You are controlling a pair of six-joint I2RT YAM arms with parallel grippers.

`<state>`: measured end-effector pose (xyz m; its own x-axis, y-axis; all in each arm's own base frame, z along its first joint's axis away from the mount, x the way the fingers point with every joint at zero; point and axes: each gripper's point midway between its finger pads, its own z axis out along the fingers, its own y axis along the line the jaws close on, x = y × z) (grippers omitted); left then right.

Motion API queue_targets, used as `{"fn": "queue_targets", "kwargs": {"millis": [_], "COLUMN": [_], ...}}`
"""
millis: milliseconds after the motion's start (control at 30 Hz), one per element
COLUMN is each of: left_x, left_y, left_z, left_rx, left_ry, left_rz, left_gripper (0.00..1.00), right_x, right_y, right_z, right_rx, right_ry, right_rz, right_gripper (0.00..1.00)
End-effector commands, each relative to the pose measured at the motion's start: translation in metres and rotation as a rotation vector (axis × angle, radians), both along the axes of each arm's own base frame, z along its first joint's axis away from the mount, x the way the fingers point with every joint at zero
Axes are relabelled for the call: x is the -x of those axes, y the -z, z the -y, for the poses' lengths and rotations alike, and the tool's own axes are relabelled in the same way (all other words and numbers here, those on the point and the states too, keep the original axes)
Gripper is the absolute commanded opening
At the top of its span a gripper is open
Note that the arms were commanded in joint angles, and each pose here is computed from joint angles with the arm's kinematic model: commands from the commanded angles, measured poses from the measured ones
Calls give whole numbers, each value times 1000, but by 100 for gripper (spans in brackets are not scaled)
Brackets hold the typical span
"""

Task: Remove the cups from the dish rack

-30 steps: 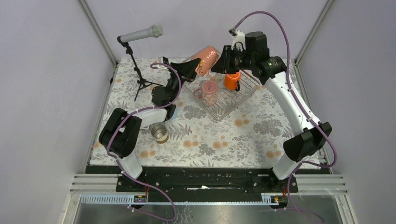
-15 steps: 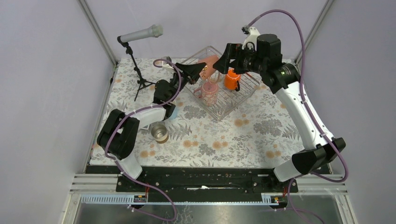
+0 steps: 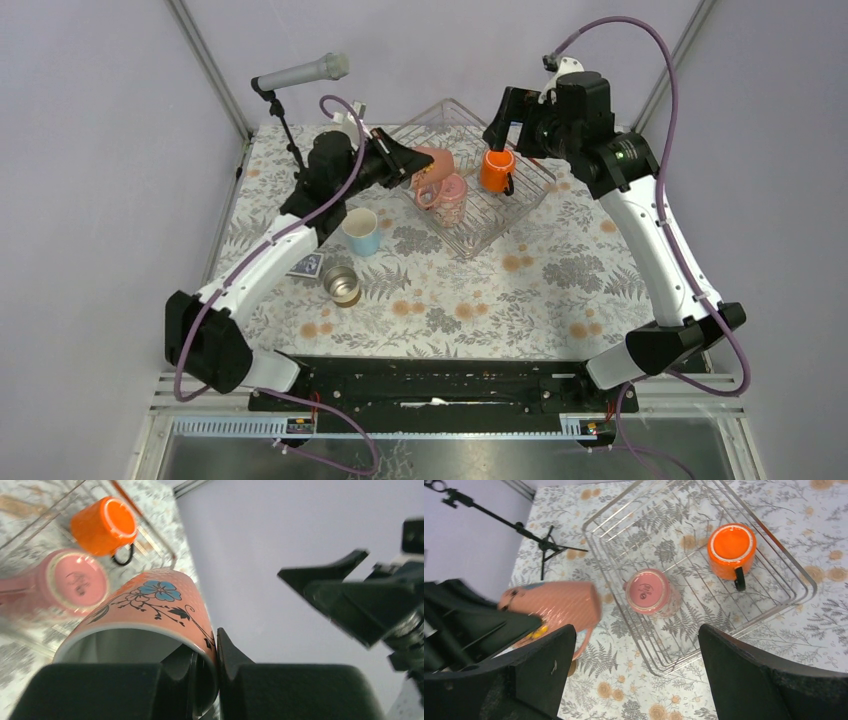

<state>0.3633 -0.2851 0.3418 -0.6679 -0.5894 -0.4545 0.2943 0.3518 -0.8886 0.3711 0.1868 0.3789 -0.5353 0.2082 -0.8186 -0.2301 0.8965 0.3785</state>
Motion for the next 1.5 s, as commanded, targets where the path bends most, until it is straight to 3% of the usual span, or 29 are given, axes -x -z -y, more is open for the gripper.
{"fn": "queue_targets", "kwargs": {"millis": [0,300,700,1000,1467], "left_x": [42,89,75,67,73], "left_y": [5,84,169,206,252], "left_z": [-21,-36,-15,-18,-32], "left_rx": [-286,-719,-1067,-1197,-1239], "left_ry": [91,179,230,241,204], "left_rz": [22,-106,-176,-219,-266], "left_gripper": [0,0,0,0,0], "right_x": [-12,-22,-25,-23,-22], "right_y": [5,6,15,21,25], "right_z": [9,3,7,14,13], "right_rx": [20,10,47,76,82], "right_ry": [78,71,81,98,90], "right_rz": [-17,-11,-18,-21,-28], "right_gripper": [100,100,100,100,100]}}
